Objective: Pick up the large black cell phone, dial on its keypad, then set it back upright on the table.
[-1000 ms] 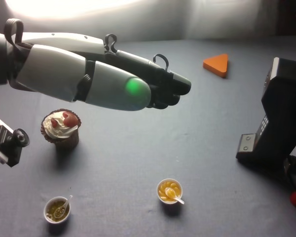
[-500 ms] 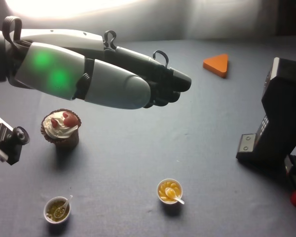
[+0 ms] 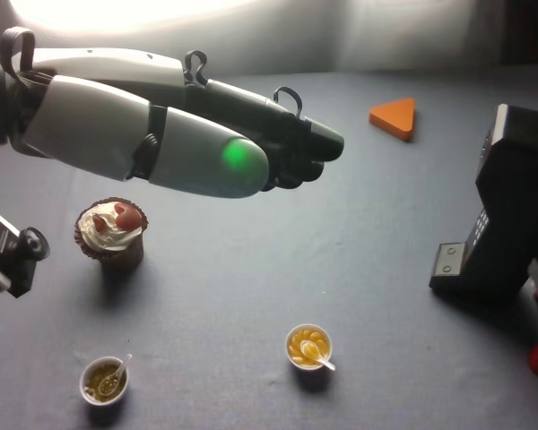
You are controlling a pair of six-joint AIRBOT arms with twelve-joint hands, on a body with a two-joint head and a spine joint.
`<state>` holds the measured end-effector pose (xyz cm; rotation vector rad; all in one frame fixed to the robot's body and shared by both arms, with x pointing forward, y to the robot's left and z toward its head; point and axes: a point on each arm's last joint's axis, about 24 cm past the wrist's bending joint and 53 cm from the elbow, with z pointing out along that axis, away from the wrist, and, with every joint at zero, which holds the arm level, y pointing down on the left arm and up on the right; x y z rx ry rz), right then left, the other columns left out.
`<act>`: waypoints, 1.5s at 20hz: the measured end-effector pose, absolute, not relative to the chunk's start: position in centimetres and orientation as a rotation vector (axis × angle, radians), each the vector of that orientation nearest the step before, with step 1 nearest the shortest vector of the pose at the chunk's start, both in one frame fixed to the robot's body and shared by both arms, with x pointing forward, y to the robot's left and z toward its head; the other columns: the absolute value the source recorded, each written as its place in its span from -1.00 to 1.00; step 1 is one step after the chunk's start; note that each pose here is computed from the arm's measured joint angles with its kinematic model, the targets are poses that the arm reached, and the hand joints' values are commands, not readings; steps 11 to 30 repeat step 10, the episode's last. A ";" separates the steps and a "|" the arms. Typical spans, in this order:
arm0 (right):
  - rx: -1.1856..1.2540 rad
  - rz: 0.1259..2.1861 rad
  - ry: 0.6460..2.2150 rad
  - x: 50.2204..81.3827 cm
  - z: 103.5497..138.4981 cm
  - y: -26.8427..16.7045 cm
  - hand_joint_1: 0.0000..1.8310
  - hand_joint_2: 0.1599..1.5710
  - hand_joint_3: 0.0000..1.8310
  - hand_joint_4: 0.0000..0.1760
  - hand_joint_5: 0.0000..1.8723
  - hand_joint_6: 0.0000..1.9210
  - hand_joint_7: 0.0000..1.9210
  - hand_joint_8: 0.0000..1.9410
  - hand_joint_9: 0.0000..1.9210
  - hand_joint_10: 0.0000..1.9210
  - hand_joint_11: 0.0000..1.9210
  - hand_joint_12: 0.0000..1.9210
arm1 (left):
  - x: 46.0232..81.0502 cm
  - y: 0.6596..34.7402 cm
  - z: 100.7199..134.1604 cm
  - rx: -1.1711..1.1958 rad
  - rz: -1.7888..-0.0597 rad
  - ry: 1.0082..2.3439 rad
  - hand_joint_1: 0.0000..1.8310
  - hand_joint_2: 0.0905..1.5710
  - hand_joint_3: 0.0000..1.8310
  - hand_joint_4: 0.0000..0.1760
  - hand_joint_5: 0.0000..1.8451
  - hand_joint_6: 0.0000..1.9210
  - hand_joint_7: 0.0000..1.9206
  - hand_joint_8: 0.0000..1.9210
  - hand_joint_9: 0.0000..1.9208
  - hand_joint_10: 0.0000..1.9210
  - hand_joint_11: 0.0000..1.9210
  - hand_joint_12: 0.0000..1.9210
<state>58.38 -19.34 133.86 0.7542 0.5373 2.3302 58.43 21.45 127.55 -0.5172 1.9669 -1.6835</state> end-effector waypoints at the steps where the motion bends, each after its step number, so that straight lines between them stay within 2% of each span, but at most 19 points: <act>1: 0.752 2.327 0.537 58.3 134.0 -19.5 -0.70 0.24 -1.00 -0.67 -1.00 -1.00 -1.00 -1.00 -1.00 -1.00 -1.00 -1.00 | 58.5 21.6 127.6 -0.521 -1.684 1.964 -0.81 0.56 -1.00 -0.66 -0.73 -1.00 -0.64 -1.00 -0.64 -1.00 -1.00 -0.06; 2: 0.751 2.321 0.535 58.2 134.2 -19.8 -0.69 0.23 -1.00 -0.62 -1.00 -1.00 -1.00 -1.00 -1.00 -1.00 -1.00 -1.00 | 58.5 21.6 127.6 -0.523 -1.681 1.963 -0.84 0.57 -1.00 -0.68 -0.74 -1.00 -0.64 -1.00 -0.64 -1.00 -1.00 -0.08; 5: 0.731 2.300 0.537 57.9 134.9 -20.5 -0.70 0.23 -1.00 -0.62 -1.00 -1.00 -1.00 -1.00 -1.00 -1.00 -1.00 -1.00 | 58.5 21.6 127.7 -0.535 -1.692 1.962 -0.83 0.57 -1.00 -0.68 -0.75 -1.00 -0.65 -1.00 -0.66 -1.00 -1.00 -0.12; 6: 0.727 2.295 0.536 57.8 135.1 -20.7 -0.70 0.23 -1.00 -0.62 -1.00 -1.00 -1.00 -1.00 -1.00 -1.00 -1.00 -1.00 | 58.6 21.7 127.8 -0.541 -1.696 1.958 -0.81 0.57 -1.00 -0.73 -0.74 -1.00 -0.65 -1.00 -0.66 -1.00 -1.00 -0.12; 7: 0.725 2.291 0.536 57.7 135.3 -20.9 -0.70 0.23 -1.00 -0.62 -1.00 -1.00 -1.00 -1.00 -1.00 -1.00 -1.00 -1.00 | 58.6 21.7 127.8 -0.545 -1.696 1.954 -0.83 0.57 -1.00 -0.68 -0.74 -1.00 -0.66 -1.00 -0.66 -1.00 -1.00 -0.11; 8: 0.719 2.287 0.537 57.6 135.4 -21.1 -0.66 0.21 -1.00 -0.51 -1.00 -1.00 -1.00 -1.00 -1.00 -1.00 -1.00 -1.00 | 58.7 21.7 127.9 -0.549 -1.697 1.950 -0.84 0.57 -1.00 -0.69 -0.75 -1.00 -0.66 -1.00 -0.66 -1.00 -1.00 -0.12; 10: 0.707 2.267 0.540 57.4 135.8 -21.6 -0.69 0.22 -1.00 -0.58 -1.00 -1.00 -1.00 -1.00 -1.00 -1.00 -1.00 -1.00 | 58.7 21.8 127.9 -0.550 -1.696 1.949 -0.82 0.57 -1.00 -0.72 -0.75 -1.00 -0.66 -1.00 -0.66 -1.00 -1.00 -0.10; 30: 0.707 2.267 0.540 57.4 135.8 -21.6 -0.69 0.22 -1.00 -0.58 -1.00 -1.00 -1.00 -1.00 -1.00 -1.00 -1.00 -1.00 | 58.7 21.8 127.9 -0.550 -1.696 1.949 -0.82 0.57 -1.00 -0.72 -0.75 -1.00 -0.66 -1.00 -0.66 -1.00 -1.00 -0.10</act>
